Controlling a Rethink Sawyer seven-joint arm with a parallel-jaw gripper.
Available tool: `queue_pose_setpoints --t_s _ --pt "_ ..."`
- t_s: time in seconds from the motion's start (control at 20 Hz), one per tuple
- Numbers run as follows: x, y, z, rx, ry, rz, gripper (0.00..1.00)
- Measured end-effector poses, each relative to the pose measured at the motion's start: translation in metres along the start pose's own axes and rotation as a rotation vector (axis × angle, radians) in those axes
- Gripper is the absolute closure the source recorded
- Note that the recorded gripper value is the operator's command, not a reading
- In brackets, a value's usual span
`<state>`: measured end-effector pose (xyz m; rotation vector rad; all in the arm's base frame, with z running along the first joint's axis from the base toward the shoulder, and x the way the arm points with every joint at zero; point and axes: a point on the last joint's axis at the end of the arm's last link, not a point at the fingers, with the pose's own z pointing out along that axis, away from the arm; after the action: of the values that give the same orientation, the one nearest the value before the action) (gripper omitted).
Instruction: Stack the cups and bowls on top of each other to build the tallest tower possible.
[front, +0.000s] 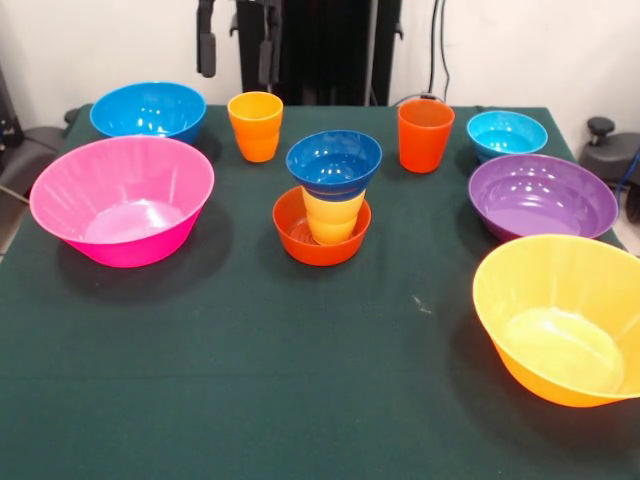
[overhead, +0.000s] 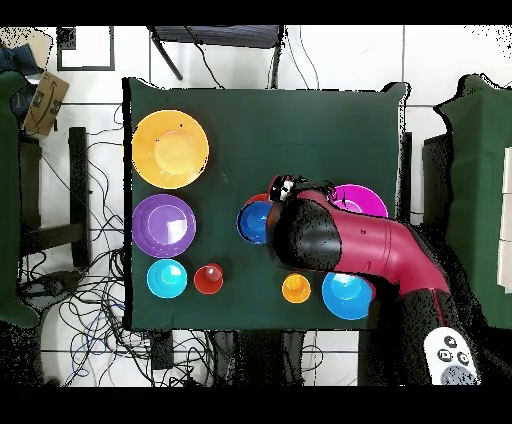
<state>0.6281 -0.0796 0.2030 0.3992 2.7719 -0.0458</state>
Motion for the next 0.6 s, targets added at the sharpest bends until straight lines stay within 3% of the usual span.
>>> queue_pose_setpoints --t_s 0.6 --pt "0.0047 0.0059 0.0086 -0.011 0.002 -0.063 0.00"
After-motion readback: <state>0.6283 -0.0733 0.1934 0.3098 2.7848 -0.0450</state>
